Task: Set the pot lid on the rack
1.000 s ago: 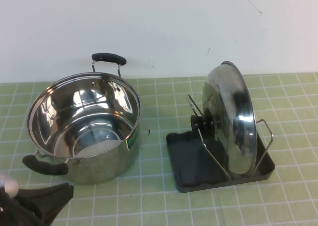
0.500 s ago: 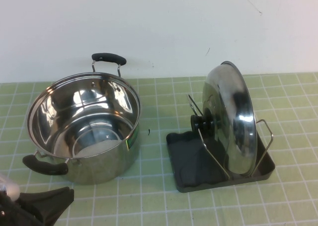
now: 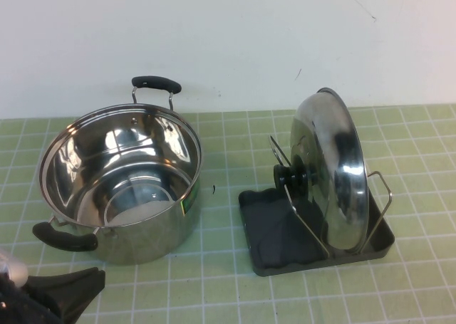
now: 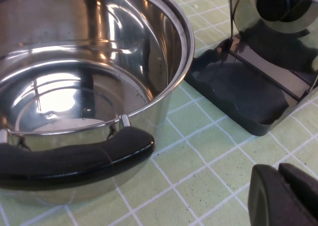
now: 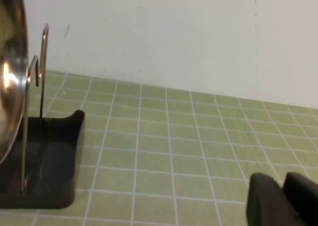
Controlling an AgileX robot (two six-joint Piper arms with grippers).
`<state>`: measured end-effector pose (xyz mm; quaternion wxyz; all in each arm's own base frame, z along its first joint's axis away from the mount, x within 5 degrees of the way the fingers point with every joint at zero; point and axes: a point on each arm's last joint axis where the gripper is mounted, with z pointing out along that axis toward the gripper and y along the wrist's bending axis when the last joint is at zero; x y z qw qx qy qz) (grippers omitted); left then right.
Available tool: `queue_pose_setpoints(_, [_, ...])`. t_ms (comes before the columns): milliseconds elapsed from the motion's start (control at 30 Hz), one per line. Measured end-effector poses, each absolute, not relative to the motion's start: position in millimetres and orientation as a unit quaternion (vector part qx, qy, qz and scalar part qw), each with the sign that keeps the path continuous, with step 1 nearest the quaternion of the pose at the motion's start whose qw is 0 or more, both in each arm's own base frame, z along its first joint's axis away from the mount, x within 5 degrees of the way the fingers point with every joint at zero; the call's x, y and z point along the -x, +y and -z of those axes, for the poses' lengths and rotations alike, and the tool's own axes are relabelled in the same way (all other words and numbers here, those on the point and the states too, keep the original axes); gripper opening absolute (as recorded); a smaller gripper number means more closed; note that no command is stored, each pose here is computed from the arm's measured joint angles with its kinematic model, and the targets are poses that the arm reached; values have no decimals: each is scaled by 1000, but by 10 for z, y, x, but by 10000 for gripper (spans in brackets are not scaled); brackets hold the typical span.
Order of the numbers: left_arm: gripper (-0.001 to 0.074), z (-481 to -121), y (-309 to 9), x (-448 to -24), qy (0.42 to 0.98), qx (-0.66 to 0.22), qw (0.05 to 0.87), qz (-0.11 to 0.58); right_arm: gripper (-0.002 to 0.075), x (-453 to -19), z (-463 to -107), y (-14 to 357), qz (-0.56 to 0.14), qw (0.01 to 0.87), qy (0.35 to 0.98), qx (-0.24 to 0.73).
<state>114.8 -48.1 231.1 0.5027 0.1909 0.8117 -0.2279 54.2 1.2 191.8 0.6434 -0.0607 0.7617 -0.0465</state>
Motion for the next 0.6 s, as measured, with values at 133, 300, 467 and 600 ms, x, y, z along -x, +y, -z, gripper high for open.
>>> queue_pose_setpoints(133, [0, -2311, -481, -1148, 812, -191, 503, 228, 71, -553, -1821, 4, 40, 641, 765, 48])
queue_pose_setpoints(300, [0, -2311, -481, -1148, 812, -191, 503, 228, 71, -530, -1727, -13, 65, 598, 796, 70])
queue_pose_setpoints(467, [0, -2311, -481, -1148, 812, -191, 503, 228, 71, -518, -1694, -21, 67, 581, 808, 68])
queue_pose_setpoints(600, [0, -2311, -481, -1148, 812, -191, 503, 228, 71, -517, -1692, -21, 44, 582, 811, 37])
